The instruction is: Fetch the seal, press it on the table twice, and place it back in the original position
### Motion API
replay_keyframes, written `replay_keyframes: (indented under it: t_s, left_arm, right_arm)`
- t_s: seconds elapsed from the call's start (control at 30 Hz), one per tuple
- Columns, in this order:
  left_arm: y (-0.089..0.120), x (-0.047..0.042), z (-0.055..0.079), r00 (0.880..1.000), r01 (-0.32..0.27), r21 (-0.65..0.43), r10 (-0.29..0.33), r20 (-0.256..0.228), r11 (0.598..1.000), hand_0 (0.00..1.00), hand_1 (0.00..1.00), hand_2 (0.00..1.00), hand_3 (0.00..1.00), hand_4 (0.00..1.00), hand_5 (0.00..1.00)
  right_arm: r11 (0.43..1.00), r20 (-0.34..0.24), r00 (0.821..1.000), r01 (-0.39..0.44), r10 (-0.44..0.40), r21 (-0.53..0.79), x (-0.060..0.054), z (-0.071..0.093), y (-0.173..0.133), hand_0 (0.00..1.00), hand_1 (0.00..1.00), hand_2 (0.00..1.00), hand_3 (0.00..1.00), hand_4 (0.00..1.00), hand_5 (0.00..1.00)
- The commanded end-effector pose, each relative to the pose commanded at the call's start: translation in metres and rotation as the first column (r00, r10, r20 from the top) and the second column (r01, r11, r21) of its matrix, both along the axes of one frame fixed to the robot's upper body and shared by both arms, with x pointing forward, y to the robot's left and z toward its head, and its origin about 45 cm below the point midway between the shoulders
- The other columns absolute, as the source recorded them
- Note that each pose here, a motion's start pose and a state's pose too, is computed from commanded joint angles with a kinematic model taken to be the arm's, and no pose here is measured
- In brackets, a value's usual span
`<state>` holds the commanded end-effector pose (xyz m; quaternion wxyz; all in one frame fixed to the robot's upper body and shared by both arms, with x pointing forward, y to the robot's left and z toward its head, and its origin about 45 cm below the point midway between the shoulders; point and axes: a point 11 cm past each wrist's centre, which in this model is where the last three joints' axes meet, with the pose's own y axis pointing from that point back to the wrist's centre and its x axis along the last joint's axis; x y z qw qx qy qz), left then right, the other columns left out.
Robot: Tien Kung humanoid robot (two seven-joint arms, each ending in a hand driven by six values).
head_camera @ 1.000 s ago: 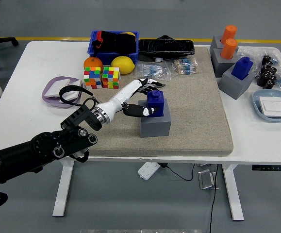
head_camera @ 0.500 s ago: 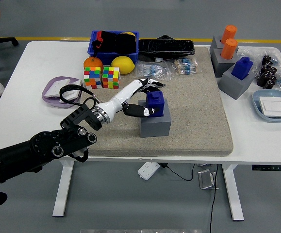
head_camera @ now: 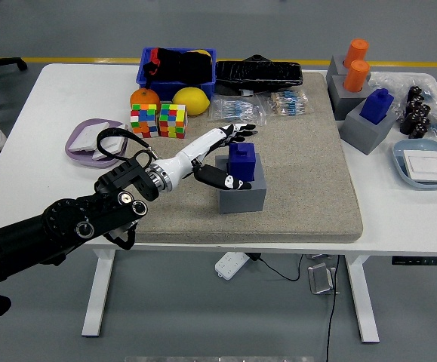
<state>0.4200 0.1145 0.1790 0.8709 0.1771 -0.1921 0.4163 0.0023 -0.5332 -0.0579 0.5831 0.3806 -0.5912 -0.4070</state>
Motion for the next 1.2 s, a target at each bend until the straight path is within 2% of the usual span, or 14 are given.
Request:
replay_keyframes:
  t_s: [0.2, 0.33, 0.37, 0.4, 0.53, 0.57, 0.7, 0.8, 0.83, 0.9, 0.97, 1.0, 1.17, 1.2]
  left_arm:
    - [0.004, 0.0014, 0.001, 1.000, -0.009, 0.000, 0.009, 0.007, 1.000, 0.950, 0.998, 0.998, 0.998, 0.998, 0.249]
    - [0.012, 0.0057, 0.003, 1.000, -0.030, -0.001, 0.030, -0.003, 1.000, 0.950, 0.998, 0.998, 0.998, 0.998, 0.249]
    - [0.017, 0.0079, 0.005, 0.999, -0.039, -0.005, 0.039, -0.006, 0.999, 0.950, 0.998, 0.998, 0.998, 0.998, 0.249]
    - [0.021, 0.0097, 0.007, 0.999, -0.046, -0.008, 0.046, -0.008, 0.999, 0.986, 0.998, 0.998, 0.998, 0.998, 0.307]
    - [0.036, 0.0176, 0.020, 0.997, -0.073, -0.030, 0.073, -0.003, 0.997, 0.986, 0.998, 0.998, 0.998, 0.998, 0.307]
    - [0.039, 0.0194, 0.024, 0.997, -0.080, -0.035, 0.080, 0.003, 0.996, 0.998, 0.998, 0.998, 0.998, 0.998, 0.611]
    - [0.060, 0.0295, 0.042, 0.990, -0.127, -0.061, 0.130, 0.058, 0.990, 0.998, 0.998, 0.998, 0.998, 0.998, 0.611]
    - [0.088, 0.0396, 0.053, 0.974, -0.194, -0.065, 0.200, 0.107, 0.979, 0.990, 0.998, 0.998, 0.998, 0.998, 0.641]
    - [0.094, 0.0412, 0.054, 0.970, -0.208, -0.063, 0.214, 0.113, 0.976, 0.990, 0.998, 0.998, 0.998, 0.998, 0.641]
    - [0.120, 0.0465, 0.056, 0.954, -0.267, -0.035, 0.270, 0.128, 0.963, 0.990, 0.998, 0.998, 0.998, 0.998, 0.641]
    - [0.137, 0.0490, 0.055, 0.943, -0.305, -0.018, 0.305, 0.132, 0.952, 0.990, 0.998, 0.998, 0.998, 0.998, 0.641]
    - [0.150, 0.0506, 0.055, 0.932, -0.336, -0.006, 0.334, 0.140, 0.942, 0.935, 0.984, 0.985, 0.998, 0.986, 0.561]
    - [0.198, 0.0537, 0.056, 0.882, -0.451, 0.008, 0.444, 0.159, 0.893, 0.935, 0.984, 0.985, 0.998, 0.986, 0.561]
    - [0.208, 0.0537, 0.056, 0.871, -0.472, 0.014, 0.464, 0.162, 0.882, 0.910, 0.957, 0.964, 0.983, 0.929, 0.466]
  right_arm:
    - [1.000, 0.003, 1.000, 0.001, -0.001, 0.000, 0.001, 0.000, 0.000, 0.774, 0.685, 0.692, 0.625, 0.714, 0.358]
    - [1.000, 0.003, 1.000, 0.001, -0.001, 0.000, 0.001, 0.000, 0.000, 0.774, 0.685, 0.692, 0.625, 0.714, 0.358]
    - [1.000, 0.002, 1.000, 0.001, -0.001, -0.001, 0.000, 0.001, -0.001, 0.774, 0.685, 0.692, 0.625, 0.714, 0.358]
    - [1.000, 0.001, 1.000, 0.001, -0.001, -0.002, 0.000, 0.001, -0.001, 0.774, 0.685, 0.692, 0.625, 0.715, 0.358]
    - [1.000, -0.002, 1.000, 0.001, -0.001, -0.005, -0.002, 0.002, -0.003, 0.774, 0.685, 0.692, 0.625, 0.715, 0.358]
    - [1.000, -0.002, 1.000, 0.001, -0.001, -0.006, -0.002, 0.002, -0.003, 0.774, 0.685, 0.691, 0.625, 0.716, 0.356]
    - [1.000, -0.001, 1.000, -0.002, 0.002, -0.008, 0.000, 0.002, -0.004, 0.774, 0.685, 0.691, 0.625, 0.716, 0.356]
    - [1.000, 0.003, 1.000, -0.005, 0.005, -0.011, 0.002, 0.003, -0.005, 0.774, 0.685, 0.691, 0.624, 0.716, 0.356]
    - [1.000, 0.003, 1.000, -0.005, 0.005, -0.012, 0.002, 0.004, -0.006, 0.774, 0.685, 0.691, 0.624, 0.716, 0.356]
    - [1.000, 0.005, 1.000, -0.005, 0.005, -0.016, 0.003, 0.005, -0.008, 0.774, 0.685, 0.691, 0.624, 0.716, 0.356]
    - [1.000, 0.005, 1.000, -0.002, 0.002, -0.019, 0.003, 0.005, -0.009, 0.774, 0.685, 0.691, 0.624, 0.716, 0.356]
    - [1.000, 0.005, 1.000, -0.001, 0.001, -0.021, 0.003, 0.005, -0.009, 0.774, 0.684, 0.691, 0.625, 0.716, 0.356]
    - [1.000, 0.008, 1.000, 0.000, 0.001, -0.026, 0.004, 0.007, -0.011, 0.774, 0.684, 0.691, 0.625, 0.716, 0.356]
    - [1.000, 0.009, 1.000, -0.001, 0.001, -0.027, 0.004, 0.007, -0.012, 0.773, 0.684, 0.692, 0.625, 0.716, 0.355]
